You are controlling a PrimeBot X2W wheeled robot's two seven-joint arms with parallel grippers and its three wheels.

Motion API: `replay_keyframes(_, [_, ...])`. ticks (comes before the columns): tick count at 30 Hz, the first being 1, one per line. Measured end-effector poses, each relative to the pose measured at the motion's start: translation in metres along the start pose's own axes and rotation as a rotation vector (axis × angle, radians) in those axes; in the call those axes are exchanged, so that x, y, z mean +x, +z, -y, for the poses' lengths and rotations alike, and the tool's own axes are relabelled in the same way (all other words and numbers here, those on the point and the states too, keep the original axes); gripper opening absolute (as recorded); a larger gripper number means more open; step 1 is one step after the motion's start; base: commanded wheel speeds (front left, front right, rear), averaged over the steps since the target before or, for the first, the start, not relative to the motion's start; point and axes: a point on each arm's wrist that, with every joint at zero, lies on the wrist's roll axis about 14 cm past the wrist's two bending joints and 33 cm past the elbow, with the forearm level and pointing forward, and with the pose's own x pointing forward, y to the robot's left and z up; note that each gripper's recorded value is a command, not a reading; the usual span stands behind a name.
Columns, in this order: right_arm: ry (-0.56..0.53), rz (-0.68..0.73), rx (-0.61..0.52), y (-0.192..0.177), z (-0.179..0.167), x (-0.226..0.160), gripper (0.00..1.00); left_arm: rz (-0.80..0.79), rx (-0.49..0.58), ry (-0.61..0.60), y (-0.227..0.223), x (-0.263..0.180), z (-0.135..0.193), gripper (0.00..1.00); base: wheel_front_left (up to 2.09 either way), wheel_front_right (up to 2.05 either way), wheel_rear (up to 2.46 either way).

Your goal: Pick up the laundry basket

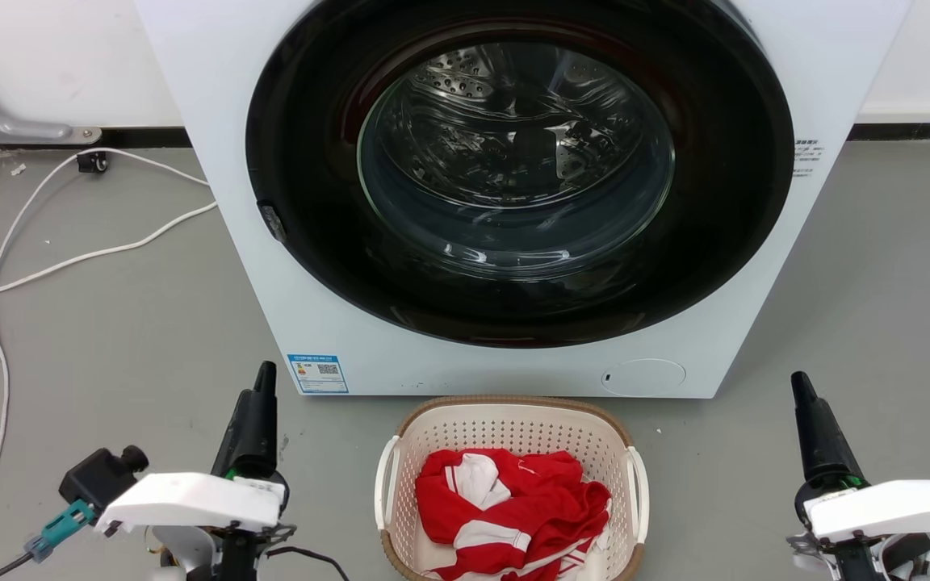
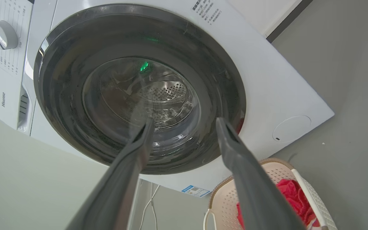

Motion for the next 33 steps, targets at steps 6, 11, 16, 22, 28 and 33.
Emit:
replay_keyframes(6, [0.009, -0.006, -0.127, -0.002, -0.002, 0.000, 1.00, -0.008, 0.144, -0.010, -0.003, 0.001, 0.002, 1.00, 0.00, 0.00, 0.00])
replay_keyframes(11, [0.012, -0.013, -0.227, -0.003, -0.001, 0.000, 1.00, -0.009, 0.247, -0.031, -0.004, 0.005, 0.007, 1.00, 0.00, 0.00, 0.00])
replay_keyframes(16, [0.020, -0.011, -0.306, -0.002, -0.003, 0.000, 1.00, -0.020, 0.335, -0.037, -0.009, 0.005, 0.008, 1.00, 0.00, 0.00, 0.00])
replay_keyframes(22, [0.032, -0.004, -0.391, -0.001, -0.006, 0.000, 1.00, -0.022, 0.425, -0.042, -0.010, 0.005, 0.008, 1.00, 0.00, 0.00, 0.00])
replay_keyframes(28, [0.034, -0.011, -0.481, -0.001, -0.005, -0.003, 1.00, -0.022, 0.509, -0.059, -0.012, 0.007, 0.011, 1.00, 0.00, 0.00, 0.00])
replay_keyframes(33, [0.044, -0.015, -0.543, -0.002, -0.007, -0.003, 1.00, -0.021, 0.571, -0.066, -0.014, 0.007, 0.012, 1.00, 0.00, 0.00, 0.00])
